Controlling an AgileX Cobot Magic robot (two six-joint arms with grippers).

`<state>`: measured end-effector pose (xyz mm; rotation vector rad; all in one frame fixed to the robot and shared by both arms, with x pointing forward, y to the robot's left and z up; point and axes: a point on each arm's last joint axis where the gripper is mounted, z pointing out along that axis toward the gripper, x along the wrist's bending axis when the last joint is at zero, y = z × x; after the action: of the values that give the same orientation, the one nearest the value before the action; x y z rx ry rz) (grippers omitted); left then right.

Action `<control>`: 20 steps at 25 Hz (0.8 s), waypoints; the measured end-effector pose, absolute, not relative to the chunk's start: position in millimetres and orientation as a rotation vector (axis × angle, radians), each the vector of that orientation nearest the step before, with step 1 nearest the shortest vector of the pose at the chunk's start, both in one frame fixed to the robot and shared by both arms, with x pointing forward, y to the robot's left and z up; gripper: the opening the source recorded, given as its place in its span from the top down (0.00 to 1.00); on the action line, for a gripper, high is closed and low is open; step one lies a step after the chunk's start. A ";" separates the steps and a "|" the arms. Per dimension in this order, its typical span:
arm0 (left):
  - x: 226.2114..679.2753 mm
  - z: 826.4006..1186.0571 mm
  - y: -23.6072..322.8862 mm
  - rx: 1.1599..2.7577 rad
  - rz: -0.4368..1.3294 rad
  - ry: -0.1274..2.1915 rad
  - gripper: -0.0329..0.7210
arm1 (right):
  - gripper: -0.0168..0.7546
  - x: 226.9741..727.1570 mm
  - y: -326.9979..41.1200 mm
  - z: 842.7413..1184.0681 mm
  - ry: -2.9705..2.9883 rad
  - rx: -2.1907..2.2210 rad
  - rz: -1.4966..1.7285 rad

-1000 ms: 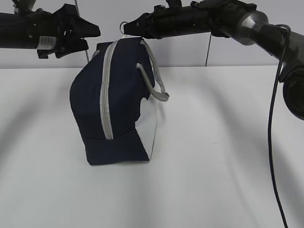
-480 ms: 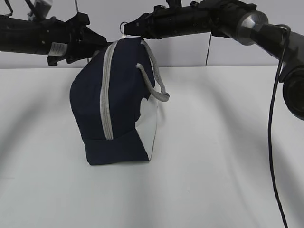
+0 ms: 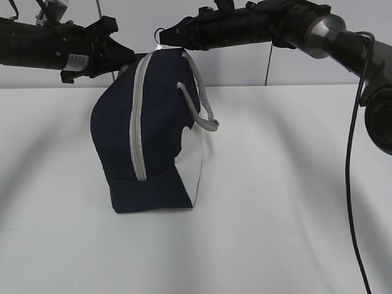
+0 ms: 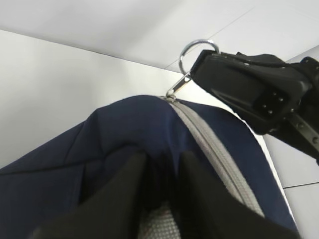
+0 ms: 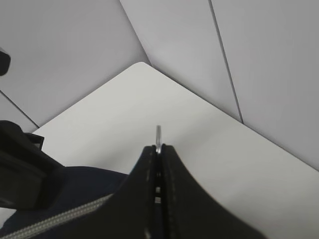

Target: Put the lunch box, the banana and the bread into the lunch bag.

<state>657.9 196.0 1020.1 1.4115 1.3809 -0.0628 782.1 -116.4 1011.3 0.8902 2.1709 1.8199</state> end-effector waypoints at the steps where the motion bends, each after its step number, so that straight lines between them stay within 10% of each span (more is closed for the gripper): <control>1: 657.9 1020.1 196.0 1.412 -0.063 1.381 0.75 | 1.00 782.1 -116.4 1011.3 2.171 0.890 1.820; 7: 658.0 1019.9 196.1 1.415 -0.059 1.381 0.93 | 1.00 782.1 -116.4 1011.3 2.171 0.893 1.821; 20: 656.2 1034.9 189.6 1.525 -0.091 1.246 0.95 | 1.00 782.1 -116.4 1011.3 2.170 0.900 1.823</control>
<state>656.2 189.6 1034.9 1.5246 1.2459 -0.0912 782.1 -116.4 1011.3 0.8997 2.1705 1.8233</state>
